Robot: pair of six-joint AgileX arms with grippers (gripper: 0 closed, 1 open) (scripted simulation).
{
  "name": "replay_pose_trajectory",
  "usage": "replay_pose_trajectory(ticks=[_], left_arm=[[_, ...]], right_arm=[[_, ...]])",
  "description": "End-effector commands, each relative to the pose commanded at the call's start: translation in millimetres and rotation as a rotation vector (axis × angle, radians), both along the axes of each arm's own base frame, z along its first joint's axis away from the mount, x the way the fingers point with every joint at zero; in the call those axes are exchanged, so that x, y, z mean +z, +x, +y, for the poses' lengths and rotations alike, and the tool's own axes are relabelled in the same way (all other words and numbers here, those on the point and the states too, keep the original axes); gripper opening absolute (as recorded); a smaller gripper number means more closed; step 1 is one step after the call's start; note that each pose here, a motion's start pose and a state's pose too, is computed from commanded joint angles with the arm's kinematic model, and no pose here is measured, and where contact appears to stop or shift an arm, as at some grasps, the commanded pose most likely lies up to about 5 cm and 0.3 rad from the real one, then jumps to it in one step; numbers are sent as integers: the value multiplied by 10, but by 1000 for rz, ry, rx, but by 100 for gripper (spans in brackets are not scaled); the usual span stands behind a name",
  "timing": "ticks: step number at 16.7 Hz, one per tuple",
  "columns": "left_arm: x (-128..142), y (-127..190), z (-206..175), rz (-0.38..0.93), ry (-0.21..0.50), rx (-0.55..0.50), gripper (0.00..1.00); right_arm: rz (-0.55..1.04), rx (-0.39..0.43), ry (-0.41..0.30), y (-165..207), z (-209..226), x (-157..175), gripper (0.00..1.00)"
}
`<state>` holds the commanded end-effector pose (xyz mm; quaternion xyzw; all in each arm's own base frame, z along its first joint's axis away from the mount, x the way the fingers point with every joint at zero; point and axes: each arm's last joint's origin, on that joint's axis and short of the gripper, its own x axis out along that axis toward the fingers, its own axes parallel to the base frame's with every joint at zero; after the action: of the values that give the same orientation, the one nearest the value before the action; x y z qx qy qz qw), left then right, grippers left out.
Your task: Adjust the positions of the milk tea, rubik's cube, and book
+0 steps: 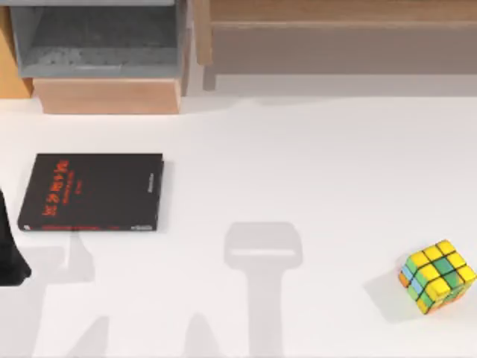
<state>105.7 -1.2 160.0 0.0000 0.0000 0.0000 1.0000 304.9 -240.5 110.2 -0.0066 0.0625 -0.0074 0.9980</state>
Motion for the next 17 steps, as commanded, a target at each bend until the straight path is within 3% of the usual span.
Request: replay_pose_trajectory(ticks=[10, 17], left_arm=[[0, 0, 0, 0, 0, 0, 100], [0, 0, 0, 0, 0, 0, 100]], right_arm=[[0, 0, 0, 0, 0, 0, 98], [0, 0, 0, 0, 0, 0, 100]])
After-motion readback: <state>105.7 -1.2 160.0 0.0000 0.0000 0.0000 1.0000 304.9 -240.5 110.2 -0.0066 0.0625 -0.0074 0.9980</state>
